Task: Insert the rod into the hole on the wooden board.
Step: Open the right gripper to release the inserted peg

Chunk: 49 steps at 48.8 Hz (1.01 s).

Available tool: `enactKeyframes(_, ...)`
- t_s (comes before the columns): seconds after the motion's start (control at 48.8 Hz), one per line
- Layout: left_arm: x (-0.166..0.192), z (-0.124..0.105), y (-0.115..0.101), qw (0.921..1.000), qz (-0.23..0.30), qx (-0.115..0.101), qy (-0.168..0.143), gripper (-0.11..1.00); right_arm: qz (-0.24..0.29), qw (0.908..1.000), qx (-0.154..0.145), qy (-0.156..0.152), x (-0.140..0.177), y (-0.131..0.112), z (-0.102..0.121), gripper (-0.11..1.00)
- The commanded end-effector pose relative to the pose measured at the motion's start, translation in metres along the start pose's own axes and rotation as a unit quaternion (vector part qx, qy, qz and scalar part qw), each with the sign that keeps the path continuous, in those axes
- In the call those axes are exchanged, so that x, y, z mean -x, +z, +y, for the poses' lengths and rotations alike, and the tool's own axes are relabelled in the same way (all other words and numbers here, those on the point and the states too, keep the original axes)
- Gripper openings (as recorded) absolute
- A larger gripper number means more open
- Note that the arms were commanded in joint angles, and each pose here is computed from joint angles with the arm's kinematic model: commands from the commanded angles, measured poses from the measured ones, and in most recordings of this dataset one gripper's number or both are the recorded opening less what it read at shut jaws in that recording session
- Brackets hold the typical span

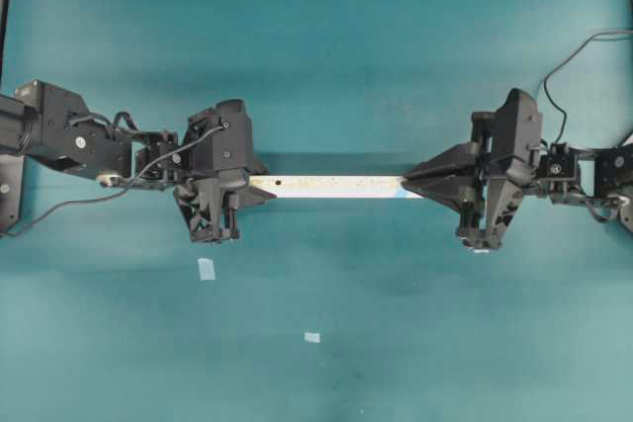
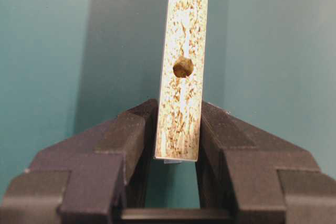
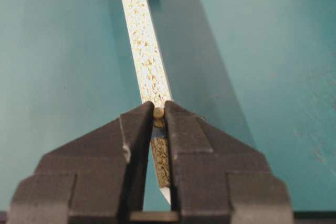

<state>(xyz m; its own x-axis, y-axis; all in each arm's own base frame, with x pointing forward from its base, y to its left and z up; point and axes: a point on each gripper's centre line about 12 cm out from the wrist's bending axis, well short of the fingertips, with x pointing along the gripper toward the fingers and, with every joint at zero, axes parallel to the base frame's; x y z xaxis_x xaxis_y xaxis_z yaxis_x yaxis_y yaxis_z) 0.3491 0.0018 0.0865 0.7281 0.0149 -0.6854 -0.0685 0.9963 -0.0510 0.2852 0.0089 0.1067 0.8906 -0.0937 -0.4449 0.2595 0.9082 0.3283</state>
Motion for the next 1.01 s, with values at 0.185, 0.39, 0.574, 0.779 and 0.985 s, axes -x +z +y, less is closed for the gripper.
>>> enactKeyframes(0.185, 0.002, 0.0, 0.006, 0.9999, -0.01, 0.005, -0.001, 0.32, 0.012, 0.9999, 0.005, -0.002, -0.002, -0.002, 0.001, 0.13)
enactKeyframes(0.39, 0.002, 0.0, 0.005, 0.9999, -0.009, 0.005, 0.0, 0.33, -0.002, 0.9999, 0.013, 0.005, 0.0, 0.006, 0.004, 0.62)
enactKeyframes(0.574, 0.003, 0.0, 0.004, 1.0, -0.008, 0.005, 0.0, 0.33, -0.032, 0.9991, 0.019, 0.02, 0.011, 0.023, 0.01, 0.9)
enactKeyframes(0.779, 0.003, 0.0, 0.004, 1.0, -0.008, 0.005, 0.0, 0.33, -0.066, 0.9971, 0.023, 0.03, 0.025, 0.042, 0.013, 0.89)
enactKeyframes(0.985, 0.003, 0.0, 0.005, 0.9999, -0.01, 0.003, -0.001, 0.33, -0.077, 0.9965, 0.022, 0.026, 0.031, 0.047, 0.009, 0.89)
